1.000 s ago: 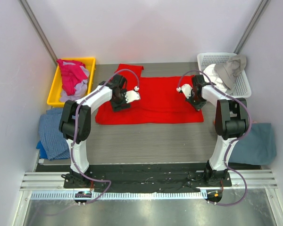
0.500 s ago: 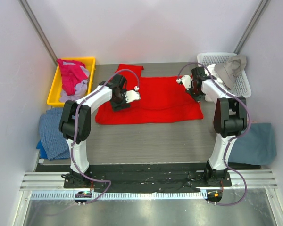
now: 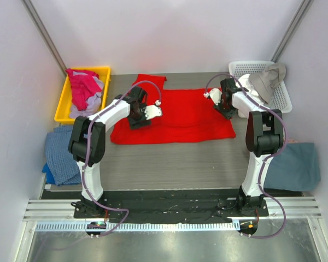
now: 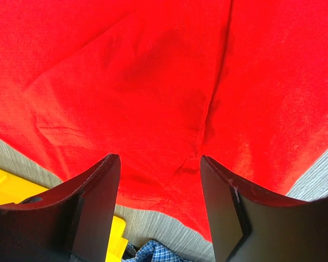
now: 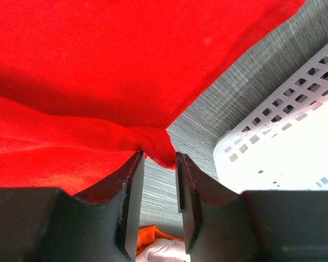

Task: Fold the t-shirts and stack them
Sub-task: Fold the flattened tshirt in 1/3 of the way

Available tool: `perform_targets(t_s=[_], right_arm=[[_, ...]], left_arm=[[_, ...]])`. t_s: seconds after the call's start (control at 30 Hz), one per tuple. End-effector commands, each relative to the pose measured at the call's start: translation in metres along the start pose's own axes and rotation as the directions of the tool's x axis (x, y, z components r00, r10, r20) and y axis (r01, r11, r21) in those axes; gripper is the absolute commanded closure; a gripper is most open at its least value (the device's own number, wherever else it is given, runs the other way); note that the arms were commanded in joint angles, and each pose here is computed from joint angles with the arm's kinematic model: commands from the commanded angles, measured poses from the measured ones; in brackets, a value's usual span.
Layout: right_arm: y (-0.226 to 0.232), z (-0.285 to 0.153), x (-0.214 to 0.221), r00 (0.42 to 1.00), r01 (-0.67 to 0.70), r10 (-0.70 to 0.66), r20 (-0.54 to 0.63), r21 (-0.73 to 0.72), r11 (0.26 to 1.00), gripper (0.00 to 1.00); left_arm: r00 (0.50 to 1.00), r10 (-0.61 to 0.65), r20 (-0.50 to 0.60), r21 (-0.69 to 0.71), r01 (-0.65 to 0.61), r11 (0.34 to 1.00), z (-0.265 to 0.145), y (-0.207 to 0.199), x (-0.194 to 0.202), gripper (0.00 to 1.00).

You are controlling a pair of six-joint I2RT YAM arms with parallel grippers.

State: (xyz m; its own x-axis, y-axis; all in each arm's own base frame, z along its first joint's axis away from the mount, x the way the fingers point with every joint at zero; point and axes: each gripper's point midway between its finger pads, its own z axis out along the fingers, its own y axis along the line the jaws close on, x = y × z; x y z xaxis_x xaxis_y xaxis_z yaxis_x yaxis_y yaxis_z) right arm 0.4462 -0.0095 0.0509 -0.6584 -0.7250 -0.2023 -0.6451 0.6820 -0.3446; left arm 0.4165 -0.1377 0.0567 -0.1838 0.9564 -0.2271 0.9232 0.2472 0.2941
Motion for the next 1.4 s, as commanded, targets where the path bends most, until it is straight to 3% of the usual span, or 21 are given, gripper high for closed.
perform_targets(t_s=[0.0, 0.63, 0.93, 1.37], right_arm=[[-0.017, -0.015, -0.01, 1.0, -0.003, 0.002, 0.024, 0.059, 0.998, 0.62], [-0.035, -0.04, -0.03, 0.994, -0.064, 0.052, 0.093, 0.134, 0.989, 0.6], [0.01, -0.059, -0.041, 0.99, -0.026, 0.012, 0.141, 0.094, 0.995, 0.58], [0.07, -0.034, 0.014, 0.998, 0.001, 0.0, 0.059, -0.011, 1.0, 0.58]], left_arm=[[1.0, 0.02, 0.024, -0.045, -0.019, 0.999, -0.01, 0.009, -0.006, 0.36], [1.0, 0.001, 0.019, -0.088, 0.001, 0.996, -0.008, 0.014, -0.004, 0.36], [1.0, -0.011, 0.025, -0.103, 0.014, 0.995, -0.011, 0.014, -0.002, 0.36], [1.0, -0.009, 0.022, -0.113, 0.011, 0.994, -0.01, 0.012, 0.0, 0.36]])
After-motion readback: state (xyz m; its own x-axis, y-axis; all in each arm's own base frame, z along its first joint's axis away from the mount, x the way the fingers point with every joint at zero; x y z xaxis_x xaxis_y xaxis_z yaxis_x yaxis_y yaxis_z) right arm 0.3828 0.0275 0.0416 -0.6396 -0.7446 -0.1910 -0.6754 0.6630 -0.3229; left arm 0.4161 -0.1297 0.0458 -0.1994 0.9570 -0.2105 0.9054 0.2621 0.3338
